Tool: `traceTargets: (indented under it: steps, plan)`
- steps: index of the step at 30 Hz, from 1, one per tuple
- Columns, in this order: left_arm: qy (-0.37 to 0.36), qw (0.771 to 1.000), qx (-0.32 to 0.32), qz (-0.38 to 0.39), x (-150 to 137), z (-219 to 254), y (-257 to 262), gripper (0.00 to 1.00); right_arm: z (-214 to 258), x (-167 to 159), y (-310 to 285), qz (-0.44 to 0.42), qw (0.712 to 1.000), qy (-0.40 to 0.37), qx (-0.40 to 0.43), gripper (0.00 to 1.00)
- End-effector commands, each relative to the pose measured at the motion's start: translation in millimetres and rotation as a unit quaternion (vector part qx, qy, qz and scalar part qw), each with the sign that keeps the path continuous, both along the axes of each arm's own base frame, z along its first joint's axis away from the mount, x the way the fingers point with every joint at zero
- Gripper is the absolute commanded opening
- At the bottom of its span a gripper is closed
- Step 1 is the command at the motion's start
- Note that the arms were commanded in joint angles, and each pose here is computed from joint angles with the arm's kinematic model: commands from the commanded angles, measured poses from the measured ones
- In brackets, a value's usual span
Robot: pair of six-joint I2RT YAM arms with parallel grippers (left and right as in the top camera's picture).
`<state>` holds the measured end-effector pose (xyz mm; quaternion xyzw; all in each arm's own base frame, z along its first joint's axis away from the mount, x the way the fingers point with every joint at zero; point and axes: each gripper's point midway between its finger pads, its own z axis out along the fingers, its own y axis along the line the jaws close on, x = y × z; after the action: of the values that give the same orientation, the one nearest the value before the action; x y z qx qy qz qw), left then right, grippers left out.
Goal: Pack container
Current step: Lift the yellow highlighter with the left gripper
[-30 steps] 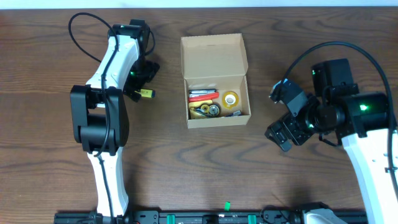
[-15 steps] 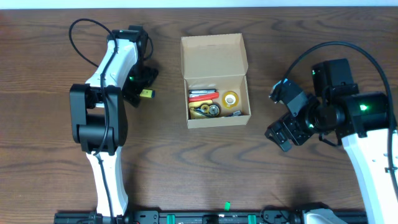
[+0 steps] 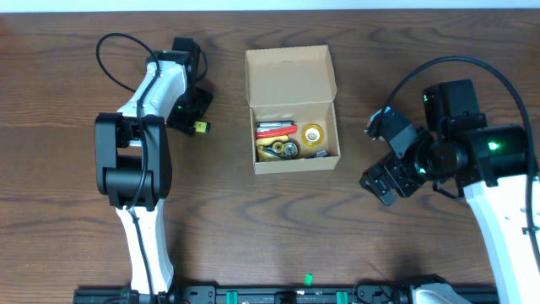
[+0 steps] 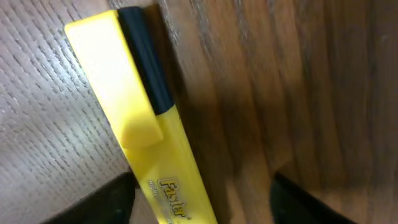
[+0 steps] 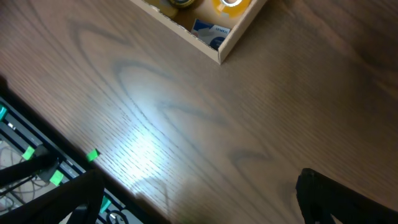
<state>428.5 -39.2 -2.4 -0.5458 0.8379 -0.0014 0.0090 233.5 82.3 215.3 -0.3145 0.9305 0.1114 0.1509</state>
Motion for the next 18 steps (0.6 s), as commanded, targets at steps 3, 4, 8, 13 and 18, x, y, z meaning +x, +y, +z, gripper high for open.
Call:
traceTargets:
  steps: [3,4,8,13,18]
  plan:
    - [0.030,0.999,0.016,0.011,-17.4,-14.6,9.6,0.52,3.3,0.2,-1.2,0.001,1.000,-0.007,0.002,0.99]
    - [0.030,0.999,0.016,0.012,-17.5,-14.6,9.6,0.49,3.3,0.3,-1.3,0.001,1.000,-0.007,0.001,0.99]
    - [0.030,0.999,0.016,0.011,-17.3,-14.6,9.6,0.37,3.3,0.3,-1.3,0.001,1.000,-0.007,0.001,0.99]
    - [0.031,0.999,0.017,0.009,-17.9,-14.6,9.6,0.20,3.3,0.3,-1.3,0.001,1.000,-0.007,0.001,0.99]
    - [0.021,0.999,0.018,-0.039,-15.0,-6.4,8.8,0.06,3.3,0.2,-1.2,0.001,1.000,-0.007,0.002,0.99]
